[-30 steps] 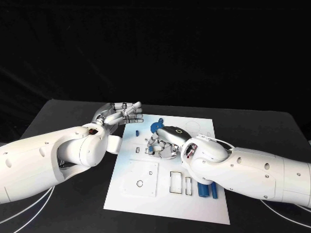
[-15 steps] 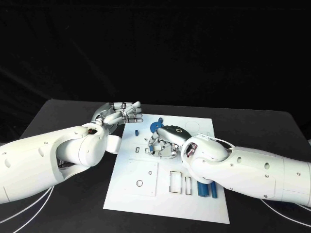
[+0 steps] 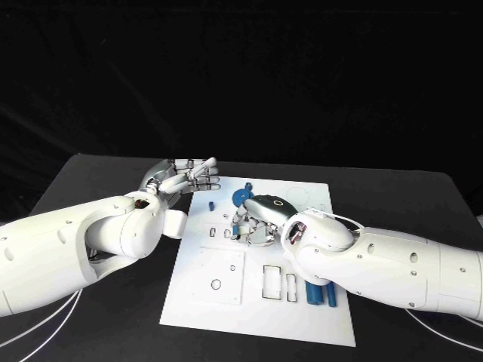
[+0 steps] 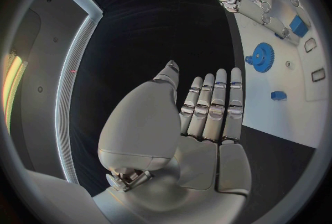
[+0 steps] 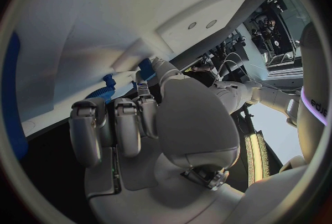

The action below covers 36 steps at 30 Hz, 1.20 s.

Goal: Assemble the parts on the task board

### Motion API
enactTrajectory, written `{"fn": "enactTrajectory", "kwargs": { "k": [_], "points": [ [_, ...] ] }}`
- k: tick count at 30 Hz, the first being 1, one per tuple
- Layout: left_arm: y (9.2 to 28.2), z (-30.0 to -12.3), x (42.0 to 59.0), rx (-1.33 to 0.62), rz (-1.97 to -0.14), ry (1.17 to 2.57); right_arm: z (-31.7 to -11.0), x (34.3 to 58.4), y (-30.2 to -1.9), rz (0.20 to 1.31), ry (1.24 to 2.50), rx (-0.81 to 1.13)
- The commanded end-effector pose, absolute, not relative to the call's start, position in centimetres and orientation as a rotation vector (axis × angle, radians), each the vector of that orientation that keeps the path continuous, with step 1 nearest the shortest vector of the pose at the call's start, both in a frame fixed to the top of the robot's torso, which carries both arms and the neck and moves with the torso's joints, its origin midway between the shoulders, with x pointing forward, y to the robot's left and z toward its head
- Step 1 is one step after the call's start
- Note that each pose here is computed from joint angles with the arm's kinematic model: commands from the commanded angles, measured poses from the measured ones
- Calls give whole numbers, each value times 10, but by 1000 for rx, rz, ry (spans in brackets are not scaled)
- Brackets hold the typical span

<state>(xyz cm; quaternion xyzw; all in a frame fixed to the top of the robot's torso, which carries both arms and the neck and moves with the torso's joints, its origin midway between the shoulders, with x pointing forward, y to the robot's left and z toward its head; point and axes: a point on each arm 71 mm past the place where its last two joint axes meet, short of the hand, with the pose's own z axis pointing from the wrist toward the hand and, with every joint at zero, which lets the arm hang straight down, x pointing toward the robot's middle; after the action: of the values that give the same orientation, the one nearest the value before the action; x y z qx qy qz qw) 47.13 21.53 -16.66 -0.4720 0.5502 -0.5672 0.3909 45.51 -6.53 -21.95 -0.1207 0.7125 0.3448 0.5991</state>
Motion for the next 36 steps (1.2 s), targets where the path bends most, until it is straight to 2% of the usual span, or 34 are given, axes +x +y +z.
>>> {"fn": "enactTrajectory", "kwargs": {
  "k": [1, 17, 23, 27, 31, 36],
  "points": [
    [213, -165, 471, -1192, -1464, 1406, -224, 455, -66, 770, 1680, -297],
    [213, -166, 471, -1194, -1463, 1408, -222, 455, -66, 787, 1651, -287],
    [214, -166, 471, -1195, -1463, 1410, -218, 454, -67, 807, 1605, -265],
    [214, -167, 472, -1194, -1460, 1423, -211, 450, -69, 873, 1535, -230],
    [215, -169, 473, -1163, -1441, 1469, -198, 443, -74, 1000, 1465, -181],
    [216, -173, 475, -1060, -1391, 1585, -177, 443, -90, 1156, 1462, -55]
  ]
}}
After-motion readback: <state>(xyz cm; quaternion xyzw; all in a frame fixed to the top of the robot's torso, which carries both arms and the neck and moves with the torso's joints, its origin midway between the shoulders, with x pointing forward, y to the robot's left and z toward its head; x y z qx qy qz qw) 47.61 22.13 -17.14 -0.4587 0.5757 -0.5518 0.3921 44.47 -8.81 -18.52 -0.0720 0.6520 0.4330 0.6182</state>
